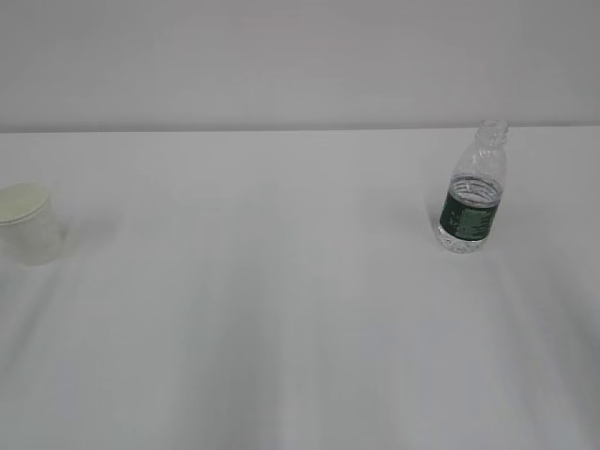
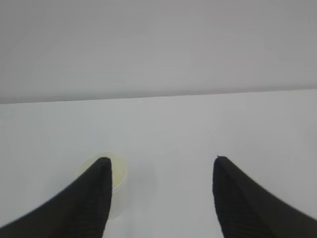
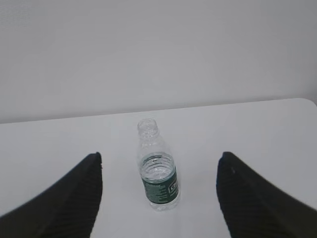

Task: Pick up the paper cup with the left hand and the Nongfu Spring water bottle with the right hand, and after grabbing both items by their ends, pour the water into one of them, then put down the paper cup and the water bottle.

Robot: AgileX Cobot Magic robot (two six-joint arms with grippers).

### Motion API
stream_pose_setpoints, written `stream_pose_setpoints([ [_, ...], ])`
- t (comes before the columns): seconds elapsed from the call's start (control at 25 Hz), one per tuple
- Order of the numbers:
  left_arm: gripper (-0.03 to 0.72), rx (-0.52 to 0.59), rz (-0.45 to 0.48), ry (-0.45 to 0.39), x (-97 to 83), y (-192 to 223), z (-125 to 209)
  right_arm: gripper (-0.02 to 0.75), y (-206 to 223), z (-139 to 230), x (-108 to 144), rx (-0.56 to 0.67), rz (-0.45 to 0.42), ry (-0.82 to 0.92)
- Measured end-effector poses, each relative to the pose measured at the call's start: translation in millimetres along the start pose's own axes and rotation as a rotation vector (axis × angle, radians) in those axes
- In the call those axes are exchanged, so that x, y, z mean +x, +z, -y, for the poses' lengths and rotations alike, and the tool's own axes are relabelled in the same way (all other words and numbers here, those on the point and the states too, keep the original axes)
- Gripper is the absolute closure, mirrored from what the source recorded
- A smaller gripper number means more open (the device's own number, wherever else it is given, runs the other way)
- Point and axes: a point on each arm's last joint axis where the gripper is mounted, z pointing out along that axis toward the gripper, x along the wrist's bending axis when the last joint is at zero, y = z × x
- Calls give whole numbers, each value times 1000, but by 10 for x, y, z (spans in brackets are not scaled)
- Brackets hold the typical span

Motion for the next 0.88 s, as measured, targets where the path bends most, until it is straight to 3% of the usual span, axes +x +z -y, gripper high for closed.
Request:
stream_pose_setpoints([
  [0.28,228,-18,4,-55,-1,197,15,197,186,75,-7,78,-3,-50],
  [0.6,263,-15,-2,-116,6,306,45,197,391,123,161,93,-91,-106],
  [0.88,267,-35,-17,-167,39,314,245,197,561,364,150,115,-64,-75],
])
